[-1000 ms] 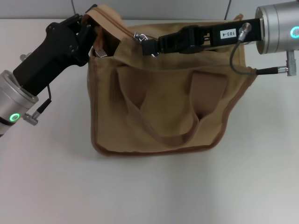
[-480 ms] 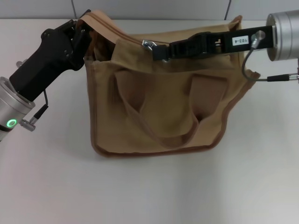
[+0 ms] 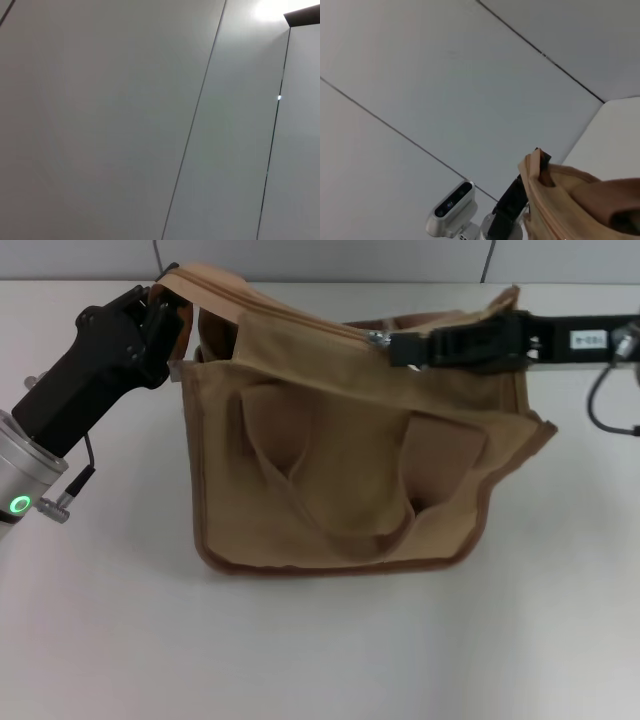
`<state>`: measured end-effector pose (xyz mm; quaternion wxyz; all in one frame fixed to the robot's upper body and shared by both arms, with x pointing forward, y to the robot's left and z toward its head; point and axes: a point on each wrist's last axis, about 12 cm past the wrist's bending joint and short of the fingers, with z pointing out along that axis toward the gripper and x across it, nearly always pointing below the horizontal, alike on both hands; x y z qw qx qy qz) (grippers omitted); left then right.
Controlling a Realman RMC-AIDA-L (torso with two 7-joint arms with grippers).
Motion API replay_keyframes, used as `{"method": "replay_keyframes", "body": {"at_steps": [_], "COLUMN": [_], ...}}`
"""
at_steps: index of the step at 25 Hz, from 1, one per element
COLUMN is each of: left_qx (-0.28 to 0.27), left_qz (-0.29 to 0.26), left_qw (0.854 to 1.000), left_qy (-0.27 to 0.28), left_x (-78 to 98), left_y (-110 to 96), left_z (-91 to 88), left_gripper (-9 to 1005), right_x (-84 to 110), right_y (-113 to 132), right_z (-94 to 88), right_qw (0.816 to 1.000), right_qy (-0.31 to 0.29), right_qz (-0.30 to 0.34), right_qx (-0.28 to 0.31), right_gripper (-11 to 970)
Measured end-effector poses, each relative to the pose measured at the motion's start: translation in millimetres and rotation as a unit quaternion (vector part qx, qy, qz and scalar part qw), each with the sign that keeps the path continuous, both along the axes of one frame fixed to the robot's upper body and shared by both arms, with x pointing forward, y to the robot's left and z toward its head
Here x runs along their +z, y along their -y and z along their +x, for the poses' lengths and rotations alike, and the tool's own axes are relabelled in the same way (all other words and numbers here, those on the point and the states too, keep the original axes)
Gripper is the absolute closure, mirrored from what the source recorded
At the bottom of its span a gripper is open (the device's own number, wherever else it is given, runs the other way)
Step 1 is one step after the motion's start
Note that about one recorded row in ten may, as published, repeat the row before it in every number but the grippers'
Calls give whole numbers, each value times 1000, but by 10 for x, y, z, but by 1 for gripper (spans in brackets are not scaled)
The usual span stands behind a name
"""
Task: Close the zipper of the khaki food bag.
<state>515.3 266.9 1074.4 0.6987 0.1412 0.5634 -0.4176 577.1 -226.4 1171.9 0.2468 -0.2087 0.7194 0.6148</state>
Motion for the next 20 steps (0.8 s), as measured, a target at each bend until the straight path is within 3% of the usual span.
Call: {"method": "replay_keyframes", "body": {"at_steps": [20], "left_qx": [12], "left_qz": [8], "left_qw": [1000], "left_qy": [-24], "left_x": [-56], "left_y": [28], "left_z": [56], "left_gripper": [859], "right_x": [-299], "right_y": [782], "right_z": [-484], "right_qw": [996], "right_qy": [-8], "right_qz": [33], "right_qx": [-85], "right_gripper": [944]}}
